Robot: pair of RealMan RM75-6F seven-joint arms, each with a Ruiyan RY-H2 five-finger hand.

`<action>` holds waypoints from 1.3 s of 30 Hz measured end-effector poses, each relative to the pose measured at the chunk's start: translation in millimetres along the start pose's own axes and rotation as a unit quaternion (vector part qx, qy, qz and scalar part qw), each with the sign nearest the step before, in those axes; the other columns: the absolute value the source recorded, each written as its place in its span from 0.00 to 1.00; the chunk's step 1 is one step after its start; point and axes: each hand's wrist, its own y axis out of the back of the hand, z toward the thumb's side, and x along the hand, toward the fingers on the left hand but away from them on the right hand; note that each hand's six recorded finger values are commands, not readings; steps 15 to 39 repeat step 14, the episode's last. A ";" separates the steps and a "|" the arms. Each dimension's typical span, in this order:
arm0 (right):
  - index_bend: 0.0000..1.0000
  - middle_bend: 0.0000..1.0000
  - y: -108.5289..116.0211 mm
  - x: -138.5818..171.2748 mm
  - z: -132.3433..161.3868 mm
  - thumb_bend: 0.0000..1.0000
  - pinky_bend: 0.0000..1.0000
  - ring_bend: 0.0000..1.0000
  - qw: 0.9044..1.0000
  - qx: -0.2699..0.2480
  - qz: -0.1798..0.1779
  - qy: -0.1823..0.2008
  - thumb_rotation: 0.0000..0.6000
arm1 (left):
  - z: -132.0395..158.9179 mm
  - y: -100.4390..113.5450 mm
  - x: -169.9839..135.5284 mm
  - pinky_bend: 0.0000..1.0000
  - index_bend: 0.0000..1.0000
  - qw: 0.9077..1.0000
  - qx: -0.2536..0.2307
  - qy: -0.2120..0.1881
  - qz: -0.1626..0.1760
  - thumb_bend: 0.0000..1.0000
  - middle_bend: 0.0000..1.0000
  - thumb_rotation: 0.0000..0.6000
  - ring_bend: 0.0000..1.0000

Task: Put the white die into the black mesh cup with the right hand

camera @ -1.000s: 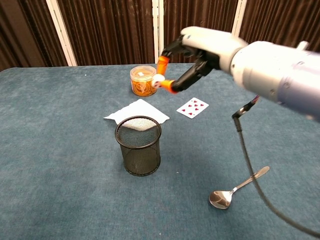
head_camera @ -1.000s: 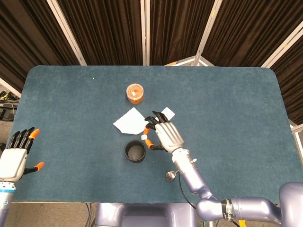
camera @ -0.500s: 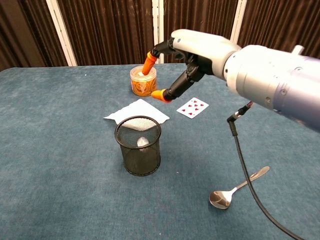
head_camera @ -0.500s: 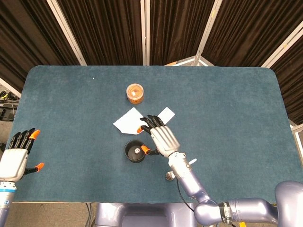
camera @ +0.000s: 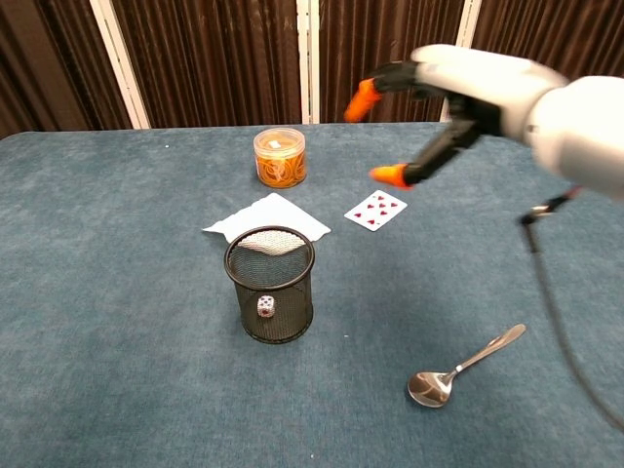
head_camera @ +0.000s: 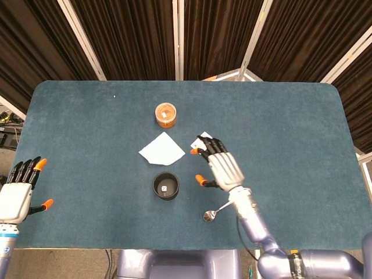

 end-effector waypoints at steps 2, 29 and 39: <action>0.22 0.00 6.9 8.1 -16.9 0.21 0.00 0.00 1.000 0.015 -0.010 -0.010 1.00 | -0.1 0.8 -0.7 0.00 0.00 1.000 -0.001 0.000 0.003 0.05 0.00 1.00 0.00; 0.03 0.00 34.7 96.4 -115.0 0.19 0.00 0.00 0.991 0.091 -0.074 -0.070 1.00 | 2.3 8.5 -11.0 0.00 0.00 1.000 -0.011 -0.007 0.027 0.05 0.00 1.00 0.00; 0.03 0.00 34.7 96.4 -115.0 0.19 0.00 0.00 0.991 0.091 -0.074 -0.070 1.00 | 2.3 8.5 -11.0 0.00 0.00 1.000 -0.011 -0.007 0.027 0.05 0.00 1.00 0.00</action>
